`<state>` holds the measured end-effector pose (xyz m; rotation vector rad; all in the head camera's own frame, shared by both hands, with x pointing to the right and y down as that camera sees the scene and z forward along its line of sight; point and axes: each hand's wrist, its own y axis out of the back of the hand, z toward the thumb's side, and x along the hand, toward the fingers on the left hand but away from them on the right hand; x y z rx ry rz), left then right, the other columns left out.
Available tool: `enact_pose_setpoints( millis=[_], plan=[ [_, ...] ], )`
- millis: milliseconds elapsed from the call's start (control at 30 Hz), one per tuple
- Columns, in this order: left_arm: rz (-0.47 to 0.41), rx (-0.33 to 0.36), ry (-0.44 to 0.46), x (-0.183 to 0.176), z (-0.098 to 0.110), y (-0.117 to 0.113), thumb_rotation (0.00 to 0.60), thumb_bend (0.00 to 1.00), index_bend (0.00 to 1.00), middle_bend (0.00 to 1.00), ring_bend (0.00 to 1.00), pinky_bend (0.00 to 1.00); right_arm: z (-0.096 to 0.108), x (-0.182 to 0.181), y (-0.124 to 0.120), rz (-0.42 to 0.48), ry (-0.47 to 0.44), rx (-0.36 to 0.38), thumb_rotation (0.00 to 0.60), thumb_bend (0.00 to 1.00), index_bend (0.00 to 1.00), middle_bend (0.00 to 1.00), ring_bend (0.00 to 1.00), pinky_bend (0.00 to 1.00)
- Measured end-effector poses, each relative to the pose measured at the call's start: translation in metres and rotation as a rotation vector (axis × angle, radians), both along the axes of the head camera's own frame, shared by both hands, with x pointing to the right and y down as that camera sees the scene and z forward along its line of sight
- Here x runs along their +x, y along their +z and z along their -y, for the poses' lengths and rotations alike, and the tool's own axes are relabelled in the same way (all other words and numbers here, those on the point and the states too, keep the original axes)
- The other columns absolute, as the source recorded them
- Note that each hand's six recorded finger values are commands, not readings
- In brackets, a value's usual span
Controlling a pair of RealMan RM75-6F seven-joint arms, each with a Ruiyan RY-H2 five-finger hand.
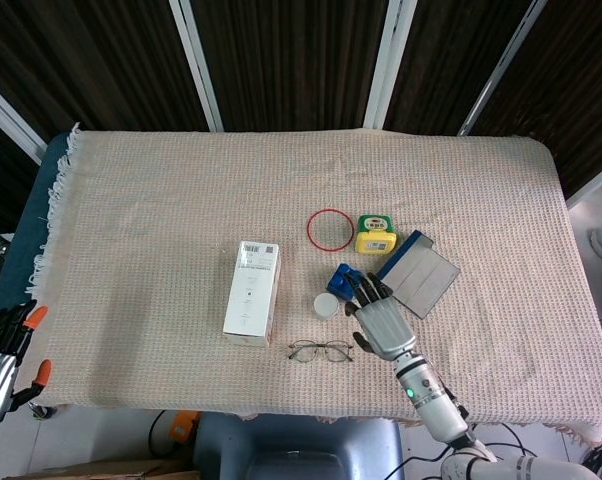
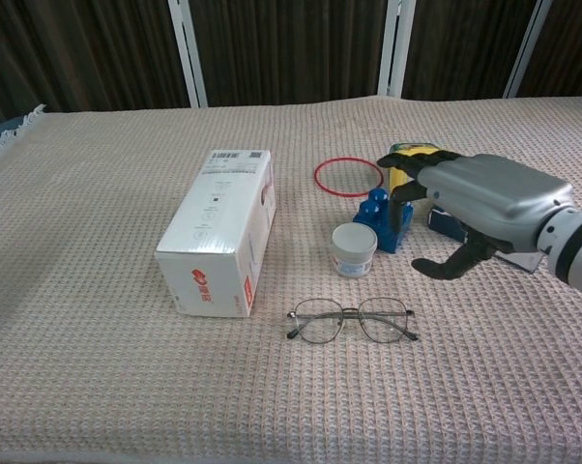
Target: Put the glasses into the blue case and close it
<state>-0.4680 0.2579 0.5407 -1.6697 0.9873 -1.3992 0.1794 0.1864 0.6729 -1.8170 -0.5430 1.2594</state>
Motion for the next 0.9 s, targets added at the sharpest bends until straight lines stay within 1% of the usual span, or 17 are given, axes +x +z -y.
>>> enact_pose_setpoints(
  millis=[100, 300, 433, 667, 900],
  plan=[
    [-0.003, 0.003, 0.004, 0.000, -0.001, -0.001, 0.600, 0.45, 0.00, 0.00, 0.00, 0.04, -0.005, -0.012, 0.000, -0.004, -0.011, 0.005, 0.600, 0.45, 0.56, 0.12, 0.00, 0.00],
    [-0.010, 0.007, 0.009, 0.001, -0.002, -0.003, 0.600, 0.45, 0.00, 0.00, 0.00, 0.04, -0.014, -0.025, 0.004, -0.027, -0.049, 0.005, 0.600, 0.45, 0.58, 0.11, 0.00, 0.00],
    [-0.012, 0.010, 0.010, 0.000, -0.003, -0.004, 0.600, 0.45, 0.00, 0.00, 0.00, 0.04, -0.019, -0.032, 0.008, -0.059, -0.081, 0.017, 0.600, 0.45, 0.59, 0.11, 0.00, 0.00],
    [-0.030, 0.010, 0.019, 0.001, -0.004, -0.006, 0.600, 0.45, 0.00, 0.00, 0.00, 0.04, -0.030, -0.045, 0.015, -0.125, -0.145, 0.059, 0.600, 0.45, 0.62, 0.11, 0.00, 0.00],
    [-0.035, 0.016, 0.024, 0.001, -0.006, -0.009, 0.600, 0.45, 0.00, 0.00, 0.00, 0.04, -0.037, -0.052, 0.023, -0.154, -0.162, 0.064, 0.600, 0.45, 0.63, 0.11, 0.00, 0.00]
  ],
)
